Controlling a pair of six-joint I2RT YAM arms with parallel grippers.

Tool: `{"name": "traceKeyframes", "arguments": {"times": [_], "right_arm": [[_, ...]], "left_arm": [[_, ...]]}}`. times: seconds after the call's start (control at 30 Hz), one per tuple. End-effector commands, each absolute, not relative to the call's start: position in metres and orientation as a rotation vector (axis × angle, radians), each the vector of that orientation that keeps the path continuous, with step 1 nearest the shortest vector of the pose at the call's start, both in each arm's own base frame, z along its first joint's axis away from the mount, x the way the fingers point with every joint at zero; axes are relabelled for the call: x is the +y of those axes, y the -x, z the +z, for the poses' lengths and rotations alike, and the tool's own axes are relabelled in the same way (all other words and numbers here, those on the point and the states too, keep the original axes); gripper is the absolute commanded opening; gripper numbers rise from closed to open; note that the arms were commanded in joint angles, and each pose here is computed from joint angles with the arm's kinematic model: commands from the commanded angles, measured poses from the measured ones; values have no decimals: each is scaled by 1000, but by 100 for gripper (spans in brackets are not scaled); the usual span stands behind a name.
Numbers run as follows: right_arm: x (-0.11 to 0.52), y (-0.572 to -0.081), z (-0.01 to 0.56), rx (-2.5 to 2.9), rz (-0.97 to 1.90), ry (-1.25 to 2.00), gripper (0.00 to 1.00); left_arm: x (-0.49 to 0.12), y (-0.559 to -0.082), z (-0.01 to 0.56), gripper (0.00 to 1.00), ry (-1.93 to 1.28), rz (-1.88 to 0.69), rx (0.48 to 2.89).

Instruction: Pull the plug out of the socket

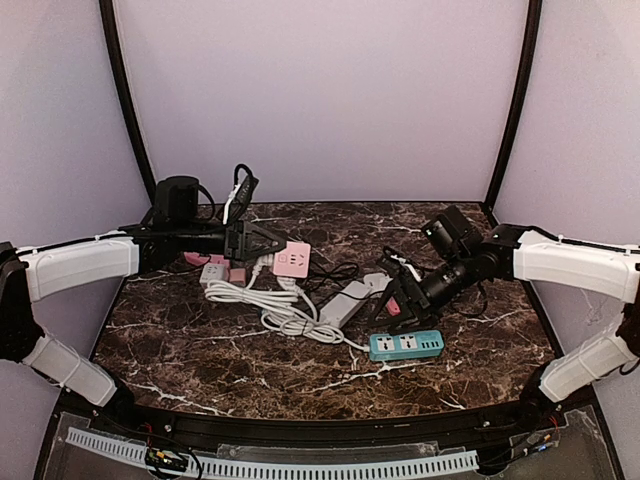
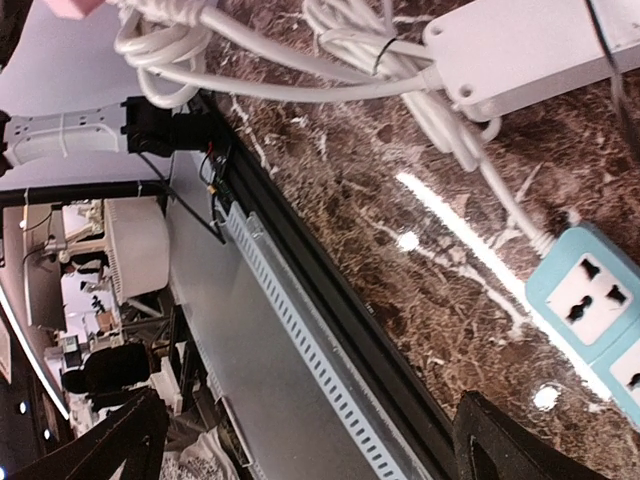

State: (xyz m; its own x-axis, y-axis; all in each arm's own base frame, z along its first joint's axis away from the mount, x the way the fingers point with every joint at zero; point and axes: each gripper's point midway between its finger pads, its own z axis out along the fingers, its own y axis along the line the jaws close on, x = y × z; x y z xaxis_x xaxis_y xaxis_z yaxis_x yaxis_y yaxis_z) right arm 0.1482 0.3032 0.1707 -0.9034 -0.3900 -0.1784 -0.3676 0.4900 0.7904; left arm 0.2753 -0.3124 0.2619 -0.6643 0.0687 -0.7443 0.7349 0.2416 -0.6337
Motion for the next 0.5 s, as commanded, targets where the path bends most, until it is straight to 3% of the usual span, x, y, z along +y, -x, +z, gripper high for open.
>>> {"name": "traceKeyframes", "arguments": {"times": [0.0,0.2,0.47], "right_arm": [[307,-116,197,-2434,-1578,-796,99],[310,-112,231,-2372,-1681,-892,99],[327,-194,255,-2884,-1698,-913,99]], "left_arm": [[-308,-268,294,1,-797,-1435,1785],[-308,-269,293,1,-796,-1430,1791],[-308,-272,301,1,-760,-1452,1742]]}}
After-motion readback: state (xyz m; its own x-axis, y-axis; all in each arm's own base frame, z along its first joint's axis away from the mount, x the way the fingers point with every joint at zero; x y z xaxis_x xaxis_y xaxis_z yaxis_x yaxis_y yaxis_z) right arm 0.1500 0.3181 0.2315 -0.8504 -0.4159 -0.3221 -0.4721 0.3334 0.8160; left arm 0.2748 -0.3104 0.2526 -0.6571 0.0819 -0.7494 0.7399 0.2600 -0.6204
